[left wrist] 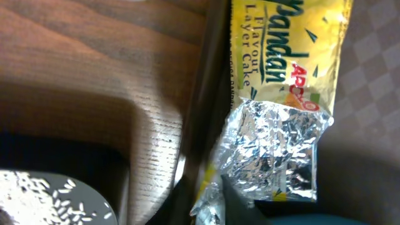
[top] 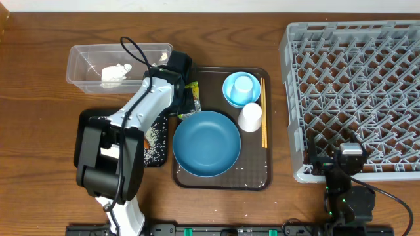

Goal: Sort waste into correct bins and load items into the dishwasher rack
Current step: 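Grasp the yellow and foil snack wrapper with the left gripper, then carry the wrapper to the clear bin and release it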

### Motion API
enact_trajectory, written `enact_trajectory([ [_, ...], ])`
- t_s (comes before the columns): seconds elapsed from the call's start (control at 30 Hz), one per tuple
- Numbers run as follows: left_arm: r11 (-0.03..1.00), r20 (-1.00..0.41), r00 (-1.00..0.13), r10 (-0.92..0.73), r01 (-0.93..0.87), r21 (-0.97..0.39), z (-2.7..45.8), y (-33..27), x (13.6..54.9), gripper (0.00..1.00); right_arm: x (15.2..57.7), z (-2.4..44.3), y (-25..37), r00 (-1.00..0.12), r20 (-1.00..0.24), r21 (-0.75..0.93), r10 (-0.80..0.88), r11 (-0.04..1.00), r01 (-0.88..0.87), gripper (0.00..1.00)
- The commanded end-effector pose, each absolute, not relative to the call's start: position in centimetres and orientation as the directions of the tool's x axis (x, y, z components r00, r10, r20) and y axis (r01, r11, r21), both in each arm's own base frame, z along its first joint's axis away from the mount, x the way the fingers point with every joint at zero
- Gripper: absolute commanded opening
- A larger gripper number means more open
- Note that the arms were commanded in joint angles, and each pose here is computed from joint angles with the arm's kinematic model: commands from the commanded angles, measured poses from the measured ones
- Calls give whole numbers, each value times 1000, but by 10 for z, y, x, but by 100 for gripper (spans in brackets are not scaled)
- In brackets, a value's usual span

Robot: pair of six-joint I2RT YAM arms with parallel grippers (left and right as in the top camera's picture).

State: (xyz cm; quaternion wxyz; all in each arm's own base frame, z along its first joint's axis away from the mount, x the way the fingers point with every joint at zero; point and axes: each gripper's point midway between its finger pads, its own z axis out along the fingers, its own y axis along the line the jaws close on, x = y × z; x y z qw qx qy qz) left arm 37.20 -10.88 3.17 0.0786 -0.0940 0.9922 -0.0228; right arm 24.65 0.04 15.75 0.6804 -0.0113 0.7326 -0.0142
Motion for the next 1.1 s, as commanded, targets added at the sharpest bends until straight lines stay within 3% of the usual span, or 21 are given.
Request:
enact_trajectory([
  [0.0, 984, -159, -971, -179, -174, -44, 33, -106, 372, 6, 246, 156, -3, -78, -996, -44, -43, 999, 20, 99],
  [0.17, 983, -202, -963, -180, -170, -68, 55, -109, 380, 6, 246, 156, -3, -78, -996, -44, -43, 999, 20, 99],
  [0.4, 957, -305, -933, -191, -107, -270, 123, -137, 387, 6, 246, 156, -3, -78, -996, -44, -43, 999, 20, 99],
  [0.67, 931, -481, -841, -247, -68, -359, 194, -135, 397, 6, 246, 156, -3, -78, -996, -44, -43, 999, 20, 99],
  [0.73, 923, -518, -794, -317, -135, -359, 205, -120, 405, 6, 246, 156, -3, -78, -996, -44, -43, 999, 20, 99],
  [0.8, 888, -554, -697, -455, -310, -340, 213, -86, 413, 6, 246, 156, -3, -78, -996, -44, -43, 999, 20, 99],
  [0.93, 743, -594, -481, -645, -576, -340, 215, -30, 422, 6, 246, 156, -3, -78, -996, -44, -43, 999, 20, 99],
  [1.07, 616, -570, -338, -749, -670, -413, 210, -3, 436, 6, 246, 156, -3, -78, -996, -44, -43, 999, 20, 99],
])
